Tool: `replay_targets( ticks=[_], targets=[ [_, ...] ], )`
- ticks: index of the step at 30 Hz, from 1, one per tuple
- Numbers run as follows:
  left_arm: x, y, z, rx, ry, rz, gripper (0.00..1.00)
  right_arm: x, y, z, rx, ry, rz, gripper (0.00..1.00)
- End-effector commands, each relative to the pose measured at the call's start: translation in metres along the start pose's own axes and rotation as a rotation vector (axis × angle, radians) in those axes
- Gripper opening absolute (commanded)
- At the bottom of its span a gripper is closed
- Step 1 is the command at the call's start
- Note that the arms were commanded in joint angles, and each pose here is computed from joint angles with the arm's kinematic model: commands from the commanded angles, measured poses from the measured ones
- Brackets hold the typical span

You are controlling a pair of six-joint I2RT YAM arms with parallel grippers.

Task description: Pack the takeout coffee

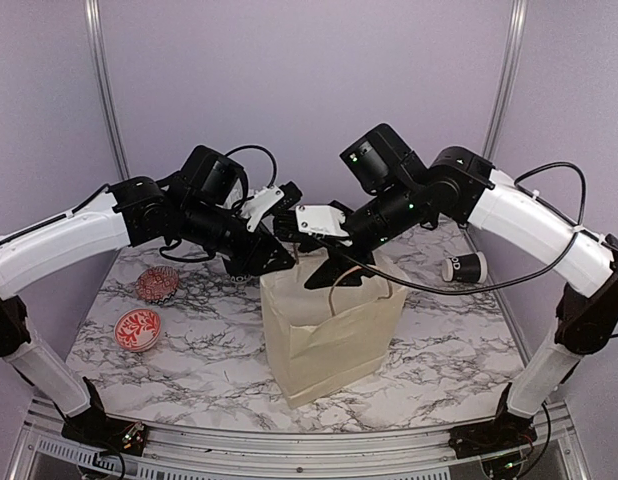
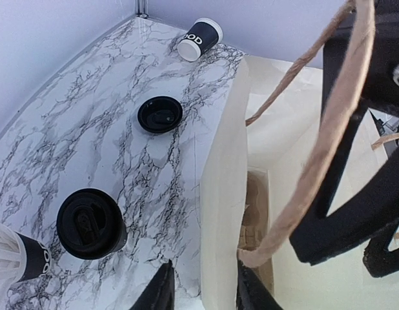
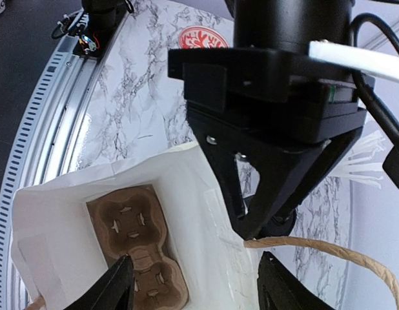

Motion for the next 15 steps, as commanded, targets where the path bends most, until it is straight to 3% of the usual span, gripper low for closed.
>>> replay_targets(
  ticks=[1,15],
  targets=[
    [-0.009,0.003,-0.008,-0.034,-0.017,-0.001,0.39,-0.02,-0.014,-0.014,0.168,-0.051,0.0,0.62],
    [-0.025,-0.014,-0.055,0.025,-0.167,0.021,0.58,-0.044,-0.007,-0.075,0.211,-0.215,-0.026,0.65]
  ],
)
Point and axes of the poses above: each gripper's point midway between its finger pads, its own z axis out along the fingers, its own y axis along the line the jaws close on, x = y × z, the point moved 10 cm from there along -z, back along the fingers, and after that the axes turned 7 degrees about z, right-handed, at the moved point
